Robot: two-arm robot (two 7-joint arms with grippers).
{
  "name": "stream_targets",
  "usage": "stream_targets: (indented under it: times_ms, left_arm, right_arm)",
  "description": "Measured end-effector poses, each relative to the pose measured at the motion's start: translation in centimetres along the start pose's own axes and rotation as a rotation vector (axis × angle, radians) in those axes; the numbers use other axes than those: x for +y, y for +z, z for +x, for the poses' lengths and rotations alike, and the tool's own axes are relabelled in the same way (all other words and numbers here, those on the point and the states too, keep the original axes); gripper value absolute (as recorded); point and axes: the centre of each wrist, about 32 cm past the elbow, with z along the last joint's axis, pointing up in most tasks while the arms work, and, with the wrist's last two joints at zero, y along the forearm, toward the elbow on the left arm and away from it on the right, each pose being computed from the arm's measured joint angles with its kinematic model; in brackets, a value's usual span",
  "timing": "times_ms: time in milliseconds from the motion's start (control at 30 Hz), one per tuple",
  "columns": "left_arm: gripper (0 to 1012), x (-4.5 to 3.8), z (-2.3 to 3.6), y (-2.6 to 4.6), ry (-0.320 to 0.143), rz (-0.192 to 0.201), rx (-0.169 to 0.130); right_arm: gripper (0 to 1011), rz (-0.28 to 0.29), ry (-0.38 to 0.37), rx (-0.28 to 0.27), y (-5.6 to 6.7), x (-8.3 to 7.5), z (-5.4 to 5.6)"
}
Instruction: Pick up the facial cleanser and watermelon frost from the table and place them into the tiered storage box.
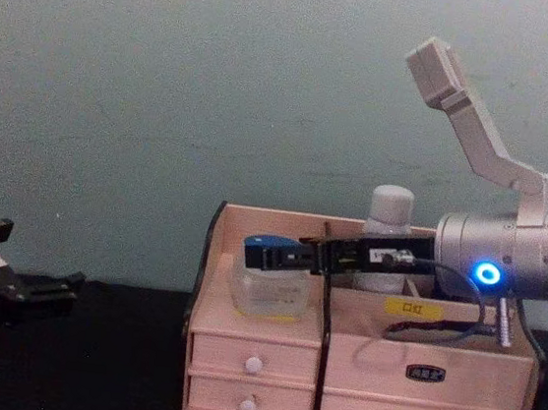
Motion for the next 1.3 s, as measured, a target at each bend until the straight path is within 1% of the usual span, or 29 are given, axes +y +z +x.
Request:
stream_targets:
  times_ms: [100,233,333,400,433,567,667,700,733,767,800,867,900,1000,1033,1100,1133,1200,1233,1300]
  left_arm:
    - [1001,0.00,0.00,0.00,0.000,0.000,0.000]
    - [1001,0.00,0.00,0.00,0.000,0.000,0.000]
    - [1001,0.00,0.00,0.00,0.000,0.000,0.000]
    - [1001,0.00,0.00,0.00,0.000,0.000,0.000]
    - [1001,0.00,0.00,0.00,0.000,0.000,0.000]
    - [1001,0.00,0.00,0.00,0.000,0.000,0.000]
    - [1001,0.00,0.00,0.00,0.000,0.000,0.000]
    - [1001,0.00,0.00,0.00,0.000,0.000,0.000]
    - [1001,0.00,0.00,0.00,0.000,0.000,0.000]
    - [1001,0.00,0.00,0.00,0.000,0.000,0.000]
    - [1001,0.00,0.00,0.00,0.000,0.000,0.000]
    - [1001,0.00,0.00,0.00,0.000,0.000,0.000]
    - [1001,0.00,0.00,0.00,0.000,0.000,0.000]
    - [1001,0.00,0.00,0.00,0.000,0.000,0.000]
    - [1001,0.00,0.00,0.00,0.000,0.000,0.000]
    - [1001,0.00,0.00,0.00,0.000,0.000,0.000]
    - [1001,0.00,0.00,0.00,0.000,0.000,0.000]
    - [1001,0.00,0.00,0.00,0.000,0.000,0.000]
    - [1001,0.00,0.00,0.00,0.000,0.000,0.000]
    - [1001,0.00,0.00,0.00,0.000,0.000,0.000]
  right_arm:
    - [1002,0.010,0.002,-0.014,0.1,-0.3,-0.3]
    - [1003,0.031,0.005,-0.041,0.2,-1.2,-0.8]
    - [1003,0.047,0.010,-0.061,0.2,-2.2,-1.3]
    - [1003,0.056,0.015,-0.071,0.2,-3.1,-1.6]
    - [1002,0.062,0.022,-0.076,0.2,-3.9,-1.8]
    - [1002,0.067,0.039,-0.079,-0.1,-5.7,-2.2]
    - [1002,0.063,0.063,-0.068,-0.7,-8.1,-2.3]
    - [1002,0.063,0.063,-0.068,-0.7,-8.1,-2.3]
    - [1002,0.060,0.070,-0.063,-1.1,-9.1,-2.3]
    - [1003,0.058,0.073,-0.060,-1.3,-9.5,-2.3]
    - [1003,0.052,0.075,-0.054,-1.8,-10.5,-2.3]
    - [1002,0.045,0.073,-0.048,-2.2,-11.5,-2.4]
    - [1003,0.041,0.067,-0.037,-2.7,-12.5,-2.4]
    - [1002,0.040,0.042,-0.015,-3.5,-14.0,-2.4]
    - [1002,0.042,0.019,0.002,-4.0,-14.8,-2.4]
    - [1003,0.046,-0.015,0.021,-4.5,-15.9,-2.4]
    - [1003,0.051,-0.060,0.037,-5.1,-16.8,-2.6]
    - [1003,0.057,-0.111,0.049,-5.5,-17.6,-2.7]
    - [1003,0.064,-0.160,0.065,-5.9,-18.4,-2.7]
    - [1003,0.074,-0.220,0.075,-6.3,-19.2,-2.8]
